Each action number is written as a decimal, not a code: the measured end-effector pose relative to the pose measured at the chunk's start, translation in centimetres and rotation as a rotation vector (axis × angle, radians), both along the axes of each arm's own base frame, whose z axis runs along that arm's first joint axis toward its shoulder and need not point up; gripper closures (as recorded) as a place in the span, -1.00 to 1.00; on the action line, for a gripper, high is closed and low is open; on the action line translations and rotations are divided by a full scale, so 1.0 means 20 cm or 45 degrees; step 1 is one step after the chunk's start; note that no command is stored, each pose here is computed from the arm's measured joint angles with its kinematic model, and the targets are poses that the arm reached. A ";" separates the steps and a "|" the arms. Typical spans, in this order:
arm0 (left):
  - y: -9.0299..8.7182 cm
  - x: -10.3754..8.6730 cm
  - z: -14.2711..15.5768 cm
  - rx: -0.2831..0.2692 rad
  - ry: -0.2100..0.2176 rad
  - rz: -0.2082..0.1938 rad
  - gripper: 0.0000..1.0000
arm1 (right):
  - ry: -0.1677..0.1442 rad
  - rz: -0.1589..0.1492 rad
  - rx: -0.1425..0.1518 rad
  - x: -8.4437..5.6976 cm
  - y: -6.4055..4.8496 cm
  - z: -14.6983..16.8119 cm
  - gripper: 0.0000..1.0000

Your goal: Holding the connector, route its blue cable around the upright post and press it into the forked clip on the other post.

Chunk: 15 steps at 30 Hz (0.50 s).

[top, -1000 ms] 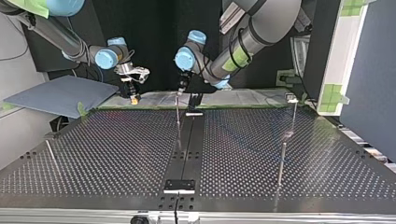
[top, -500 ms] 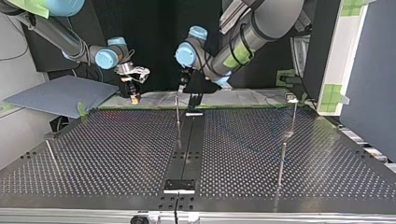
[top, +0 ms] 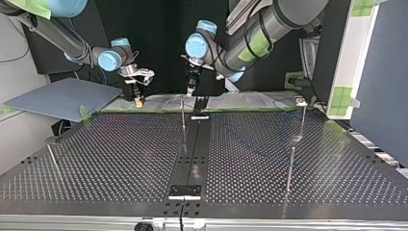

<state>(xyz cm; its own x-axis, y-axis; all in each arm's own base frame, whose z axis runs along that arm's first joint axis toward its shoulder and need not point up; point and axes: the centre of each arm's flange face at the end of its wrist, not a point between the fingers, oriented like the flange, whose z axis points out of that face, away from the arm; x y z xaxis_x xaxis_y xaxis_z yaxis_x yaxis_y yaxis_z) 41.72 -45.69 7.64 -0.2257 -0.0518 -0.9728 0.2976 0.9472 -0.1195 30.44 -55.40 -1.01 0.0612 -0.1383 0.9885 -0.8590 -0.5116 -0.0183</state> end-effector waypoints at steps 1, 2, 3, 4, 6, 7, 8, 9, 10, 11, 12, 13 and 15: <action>0.01 0.00 0.01 -0.009 -0.004 0.008 -0.85 | 0.000 0.000 0.000 0.00 0.00 0.00 0.96; 0.02 -0.01 0.02 -0.019 -0.008 0.015 -0.85 | 0.000 0.000 0.000 0.00 0.00 0.00 0.96; 0.03 -0.01 0.04 -0.030 -0.012 0.022 -0.85 | 0.000 0.000 0.000 0.00 0.00 0.00 0.96; 0.04 -0.02 0.05 -0.036 -0.014 0.027 -0.85 | 0.000 0.000 0.000 0.00 0.00 0.00 0.96; 0.05 -0.04 0.07 -0.049 -0.016 0.035 -0.85 | 0.000 0.000 -0.001 0.00 0.00 0.00 0.96; 0.06 -0.06 0.08 -0.053 -0.016 0.039 -0.85 | 0.000 0.000 -0.001 0.00 0.00 0.00 0.96; 0.07 -0.07 0.09 -0.053 -0.014 0.044 -0.85 | 0.000 0.000 -0.001 0.00 0.00 0.00 0.96; 0.08 -0.08 0.10 -0.053 -0.011 0.053 -0.85 | 0.000 0.000 -0.001 0.00 0.00 0.00 0.96; 0.09 -0.09 0.11 -0.051 -0.010 0.062 -0.85 | 0.000 0.000 0.000 0.00 0.00 0.00 0.96; 0.10 -0.10 0.12 -0.050 -0.010 0.070 -0.85 | 0.000 0.000 0.000 0.00 0.00 0.00 0.96; 0.12 -0.11 0.13 -0.049 -0.009 0.078 -0.85 | 0.000 0.000 0.001 0.00 0.00 0.00 0.96; 0.13 -0.12 0.14 -0.049 -0.008 0.082 -0.85 | 0.000 0.001 0.000 0.00 0.00 0.00 0.96; 0.15 -0.15 0.16 -0.049 -0.009 0.085 -0.85 | 0.000 0.001 0.001 0.00 0.00 0.00 0.96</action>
<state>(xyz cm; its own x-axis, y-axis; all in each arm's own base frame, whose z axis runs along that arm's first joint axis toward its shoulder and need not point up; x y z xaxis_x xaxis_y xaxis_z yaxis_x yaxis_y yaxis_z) 38.78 -42.75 10.88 -0.2140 -0.1039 -0.9713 0.2350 0.9597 -0.1544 30.53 -55.34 -1.10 0.0616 -0.1387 0.9884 -0.8585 -0.5125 -0.0184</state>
